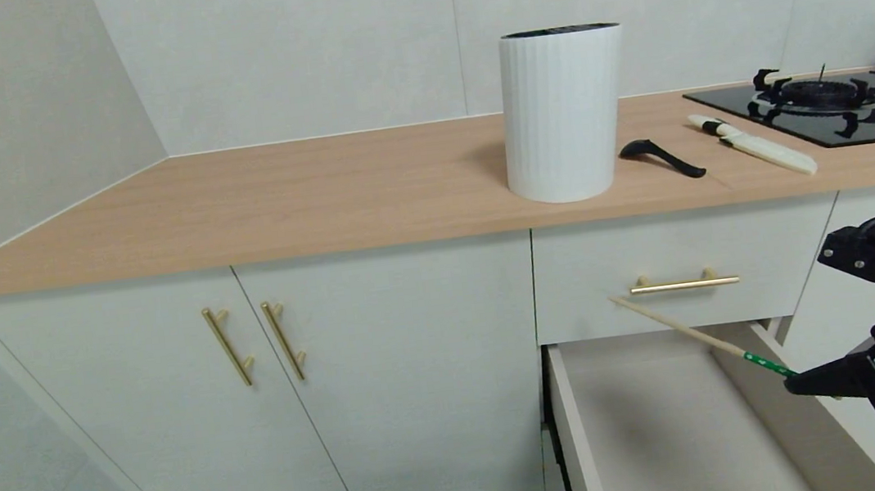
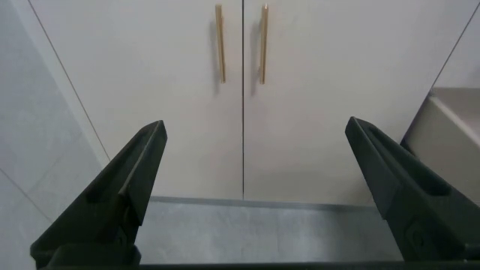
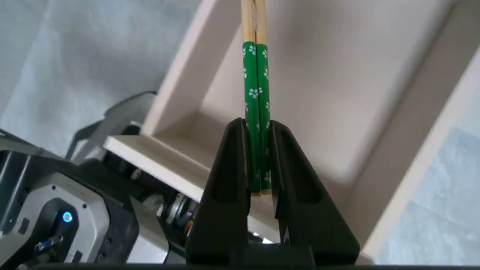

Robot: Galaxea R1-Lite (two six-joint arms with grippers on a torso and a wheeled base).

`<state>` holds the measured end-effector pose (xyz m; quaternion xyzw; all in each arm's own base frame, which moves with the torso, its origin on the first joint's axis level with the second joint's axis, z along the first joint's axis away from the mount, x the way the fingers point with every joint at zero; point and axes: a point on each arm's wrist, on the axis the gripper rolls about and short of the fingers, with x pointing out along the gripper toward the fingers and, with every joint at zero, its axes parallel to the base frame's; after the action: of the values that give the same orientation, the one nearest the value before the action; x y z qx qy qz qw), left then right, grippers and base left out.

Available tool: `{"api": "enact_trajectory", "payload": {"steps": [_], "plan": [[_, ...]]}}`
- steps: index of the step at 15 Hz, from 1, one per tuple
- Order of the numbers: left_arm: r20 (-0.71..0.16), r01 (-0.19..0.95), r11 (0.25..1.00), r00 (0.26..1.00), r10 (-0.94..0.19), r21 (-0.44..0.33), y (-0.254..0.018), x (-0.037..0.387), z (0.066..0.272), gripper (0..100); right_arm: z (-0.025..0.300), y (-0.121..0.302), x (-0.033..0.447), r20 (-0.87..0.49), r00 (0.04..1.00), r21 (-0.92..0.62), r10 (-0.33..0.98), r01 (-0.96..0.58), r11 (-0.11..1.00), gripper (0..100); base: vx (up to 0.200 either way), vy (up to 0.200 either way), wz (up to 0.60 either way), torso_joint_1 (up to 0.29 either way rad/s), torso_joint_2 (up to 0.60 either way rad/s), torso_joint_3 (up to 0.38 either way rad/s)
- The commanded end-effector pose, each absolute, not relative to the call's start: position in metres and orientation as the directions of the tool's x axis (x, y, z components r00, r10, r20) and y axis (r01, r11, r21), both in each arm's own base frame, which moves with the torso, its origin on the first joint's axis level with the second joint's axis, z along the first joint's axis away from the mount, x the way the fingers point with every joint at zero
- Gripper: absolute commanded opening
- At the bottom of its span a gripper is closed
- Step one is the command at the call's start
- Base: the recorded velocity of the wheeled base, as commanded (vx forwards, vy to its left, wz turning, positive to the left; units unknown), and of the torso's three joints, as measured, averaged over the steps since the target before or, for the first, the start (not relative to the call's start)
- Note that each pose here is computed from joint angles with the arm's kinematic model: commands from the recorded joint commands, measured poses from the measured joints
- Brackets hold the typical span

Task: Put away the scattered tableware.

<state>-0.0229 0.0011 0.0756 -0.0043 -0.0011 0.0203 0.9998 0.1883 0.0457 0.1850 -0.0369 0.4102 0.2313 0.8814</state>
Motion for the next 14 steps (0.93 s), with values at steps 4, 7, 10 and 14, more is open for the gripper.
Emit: {"api": "enact_trajectory", "payload": {"steps": [4, 7, 10, 14], "plan": [[0.003, -0.041, 0.999, 0.999, 0.041, -0.009, 0.001, -0.023, 0.076, 100, 0.177, 0.047, 0.194, -0.752, 0.542, 0.126, 0.375, -0.441, 0.889, 0, 0.0, 0.0, 0.0, -0.134, 0.45, 0.316], [0.003, -0.041, 0.999, 0.999, 0.041, -0.008, 0.001, -0.023, 0.076, 100, 0.175, 0.047, 0.194, -0.755, 0.538, 0.122, 0.374, -0.446, 0.887, 0, 0.0, 0.0, 0.0, -0.051, 0.22, 0.152], [0.003, -0.041, 0.999, 0.999, 0.041, -0.009, 0.001, -0.023, 0.076, 100, 0.171, 0.051, 0.195, -0.753, 0.534, 0.12, 0.383, -0.462, 0.879, 0, 0.0, 0.0, 0.0, -0.002, 0.02, 0.014], [0.003, -0.041, 0.999, 0.999, 0.041, -0.009, 0.001, -0.023, 0.076, 100, 0.153, 0.062, 0.209, -0.799, 0.471, 0.132, 0.373, -0.468, 0.874, 0, 0.0, 0.0, 0.0, 0.0, 0.0, 0.0]]}}
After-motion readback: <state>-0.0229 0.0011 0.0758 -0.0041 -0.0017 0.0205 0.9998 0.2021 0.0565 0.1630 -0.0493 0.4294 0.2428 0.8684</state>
